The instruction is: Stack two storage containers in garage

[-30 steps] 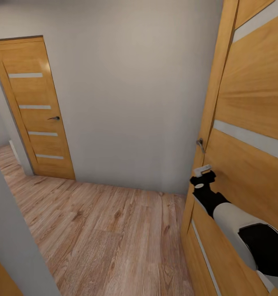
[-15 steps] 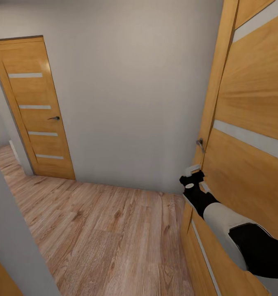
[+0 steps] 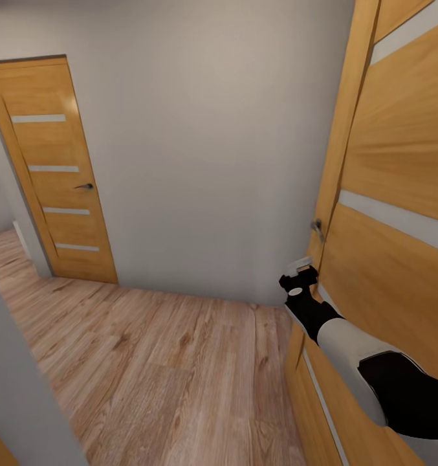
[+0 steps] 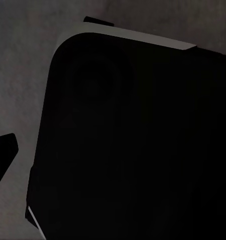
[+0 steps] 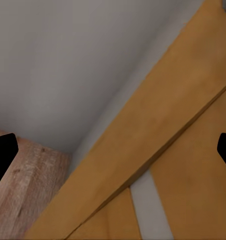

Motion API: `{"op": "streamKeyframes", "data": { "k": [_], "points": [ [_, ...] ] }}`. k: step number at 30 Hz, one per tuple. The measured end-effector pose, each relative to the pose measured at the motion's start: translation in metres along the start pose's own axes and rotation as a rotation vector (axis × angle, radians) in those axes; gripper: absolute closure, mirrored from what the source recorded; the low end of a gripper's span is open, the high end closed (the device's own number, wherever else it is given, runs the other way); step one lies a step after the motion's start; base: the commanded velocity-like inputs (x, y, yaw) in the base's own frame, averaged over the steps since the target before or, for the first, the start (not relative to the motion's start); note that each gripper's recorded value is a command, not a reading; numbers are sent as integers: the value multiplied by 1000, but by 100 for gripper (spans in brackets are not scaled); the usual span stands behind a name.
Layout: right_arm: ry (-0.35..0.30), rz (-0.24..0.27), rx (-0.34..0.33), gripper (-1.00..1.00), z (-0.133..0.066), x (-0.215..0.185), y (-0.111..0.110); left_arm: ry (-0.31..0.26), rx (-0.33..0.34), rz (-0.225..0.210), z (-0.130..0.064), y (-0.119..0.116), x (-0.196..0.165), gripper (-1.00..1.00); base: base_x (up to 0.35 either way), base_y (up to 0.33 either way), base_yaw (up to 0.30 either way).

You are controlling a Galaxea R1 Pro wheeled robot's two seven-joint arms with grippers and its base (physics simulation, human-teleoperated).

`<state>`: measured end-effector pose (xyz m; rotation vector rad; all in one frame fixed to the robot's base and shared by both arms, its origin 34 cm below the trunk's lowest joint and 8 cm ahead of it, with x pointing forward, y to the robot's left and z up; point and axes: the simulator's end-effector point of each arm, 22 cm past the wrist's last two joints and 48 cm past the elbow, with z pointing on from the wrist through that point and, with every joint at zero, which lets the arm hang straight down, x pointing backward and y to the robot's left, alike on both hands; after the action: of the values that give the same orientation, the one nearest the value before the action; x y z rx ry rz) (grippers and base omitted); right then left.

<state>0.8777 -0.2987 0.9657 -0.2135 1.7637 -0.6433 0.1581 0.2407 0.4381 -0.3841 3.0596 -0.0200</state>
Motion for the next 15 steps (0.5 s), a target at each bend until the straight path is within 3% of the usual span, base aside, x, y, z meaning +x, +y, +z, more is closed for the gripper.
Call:
{"op": "streamKeyframes", "data": {
  "k": [12,15],
  "points": [
    [4,2,3,-100,0,2,-1,0,0,0,0,0,0,-100,222,0,0],
    [1,-13,3,-100,-2,-1,5,-5,1,-3,0,0,-2,-100,0,0,0]
  ]
}}
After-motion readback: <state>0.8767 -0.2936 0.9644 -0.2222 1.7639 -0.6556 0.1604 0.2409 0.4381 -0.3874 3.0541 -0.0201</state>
